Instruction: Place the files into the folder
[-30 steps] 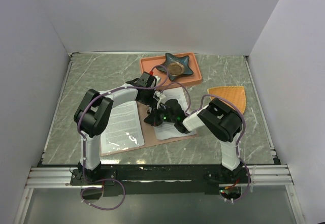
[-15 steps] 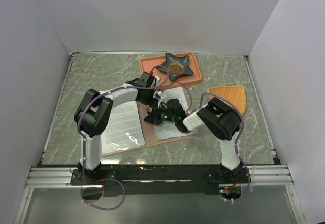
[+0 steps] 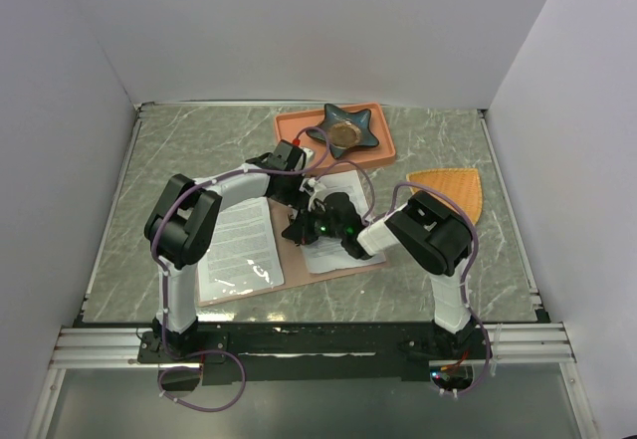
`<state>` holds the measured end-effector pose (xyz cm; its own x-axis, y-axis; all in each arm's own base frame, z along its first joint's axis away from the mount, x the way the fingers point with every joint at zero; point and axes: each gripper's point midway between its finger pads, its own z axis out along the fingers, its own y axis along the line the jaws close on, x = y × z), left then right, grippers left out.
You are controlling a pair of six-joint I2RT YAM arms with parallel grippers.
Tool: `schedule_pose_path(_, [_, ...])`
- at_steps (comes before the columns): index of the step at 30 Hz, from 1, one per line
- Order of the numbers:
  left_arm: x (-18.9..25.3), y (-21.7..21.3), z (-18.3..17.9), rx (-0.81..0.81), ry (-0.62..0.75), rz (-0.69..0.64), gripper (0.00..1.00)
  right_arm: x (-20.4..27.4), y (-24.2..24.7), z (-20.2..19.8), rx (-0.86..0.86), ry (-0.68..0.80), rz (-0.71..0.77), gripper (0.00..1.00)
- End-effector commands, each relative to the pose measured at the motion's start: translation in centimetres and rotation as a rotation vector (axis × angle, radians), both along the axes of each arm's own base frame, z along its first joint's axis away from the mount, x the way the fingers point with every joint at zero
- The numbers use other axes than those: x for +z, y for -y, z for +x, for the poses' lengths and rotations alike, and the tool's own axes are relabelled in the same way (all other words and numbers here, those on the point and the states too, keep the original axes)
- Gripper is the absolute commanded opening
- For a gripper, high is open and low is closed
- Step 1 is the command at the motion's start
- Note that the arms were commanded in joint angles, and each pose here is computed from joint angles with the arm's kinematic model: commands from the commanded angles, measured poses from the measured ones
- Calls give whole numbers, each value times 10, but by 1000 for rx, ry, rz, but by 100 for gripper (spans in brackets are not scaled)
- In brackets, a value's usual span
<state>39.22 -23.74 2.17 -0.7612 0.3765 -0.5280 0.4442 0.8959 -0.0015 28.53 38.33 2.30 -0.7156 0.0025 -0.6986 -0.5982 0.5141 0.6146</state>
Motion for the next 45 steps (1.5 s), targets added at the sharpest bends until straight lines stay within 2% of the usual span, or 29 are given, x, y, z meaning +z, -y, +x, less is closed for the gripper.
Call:
schedule_pose_path(1, [-47,-25,-30,-5,-136,112,96,-118,79,-54,-54,-269,-440,0])
schedule_pose_path(45, [-47,-27,-26,5,-133,115,95,-134,97,-86,-83,-367,-506,0])
